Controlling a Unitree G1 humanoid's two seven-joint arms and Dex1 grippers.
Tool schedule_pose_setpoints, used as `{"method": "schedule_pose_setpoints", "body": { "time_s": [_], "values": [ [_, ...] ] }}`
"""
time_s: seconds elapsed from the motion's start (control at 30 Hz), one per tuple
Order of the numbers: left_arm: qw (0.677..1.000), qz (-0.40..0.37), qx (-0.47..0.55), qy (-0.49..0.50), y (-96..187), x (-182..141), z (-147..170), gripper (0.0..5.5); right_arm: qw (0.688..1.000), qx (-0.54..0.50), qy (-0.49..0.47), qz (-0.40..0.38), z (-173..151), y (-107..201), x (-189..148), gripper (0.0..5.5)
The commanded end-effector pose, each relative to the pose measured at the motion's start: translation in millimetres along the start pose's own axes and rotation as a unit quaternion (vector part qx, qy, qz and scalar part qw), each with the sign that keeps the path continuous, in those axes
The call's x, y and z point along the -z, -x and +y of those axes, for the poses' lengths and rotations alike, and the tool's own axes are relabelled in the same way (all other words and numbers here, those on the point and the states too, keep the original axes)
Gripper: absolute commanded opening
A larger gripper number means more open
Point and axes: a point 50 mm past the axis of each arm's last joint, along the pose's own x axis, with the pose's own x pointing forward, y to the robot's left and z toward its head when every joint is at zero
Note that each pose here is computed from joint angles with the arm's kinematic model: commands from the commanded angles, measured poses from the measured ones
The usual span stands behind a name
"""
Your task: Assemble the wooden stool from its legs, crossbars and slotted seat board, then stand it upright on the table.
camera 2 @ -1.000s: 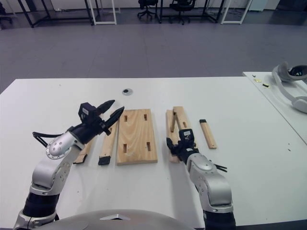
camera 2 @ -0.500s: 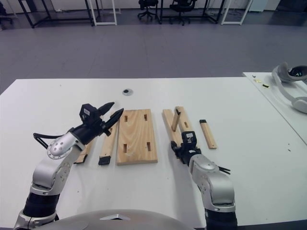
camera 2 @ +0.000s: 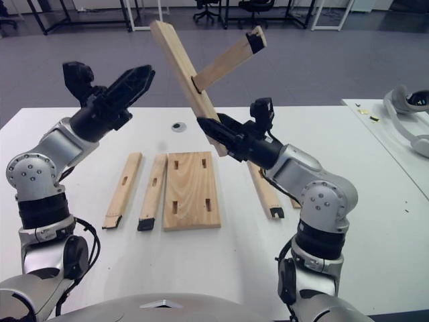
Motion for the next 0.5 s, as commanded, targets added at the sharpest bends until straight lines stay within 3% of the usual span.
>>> {"method": "schedule_pose_setpoints", "body": {
  "time_s": [0.03,0.23,0.5],
  "values": [
    [1.0,0.009,0.003,0.023,-3,-7,-4,4.48,0.996,-0.077,-0.034,-0.001,11,-1,-11,2.12],
    [0.999,0.019,0.012,0.039,-6,-6,-7,5.4,0.988,-0.12,-0.095,0.03,20,6,2,2.12],
    [0.998,0.03,0.025,0.043,-6,-1,-10,5.4,0.984,-0.118,-0.119,0.053,21,10,12,2.12]
  ]
}}
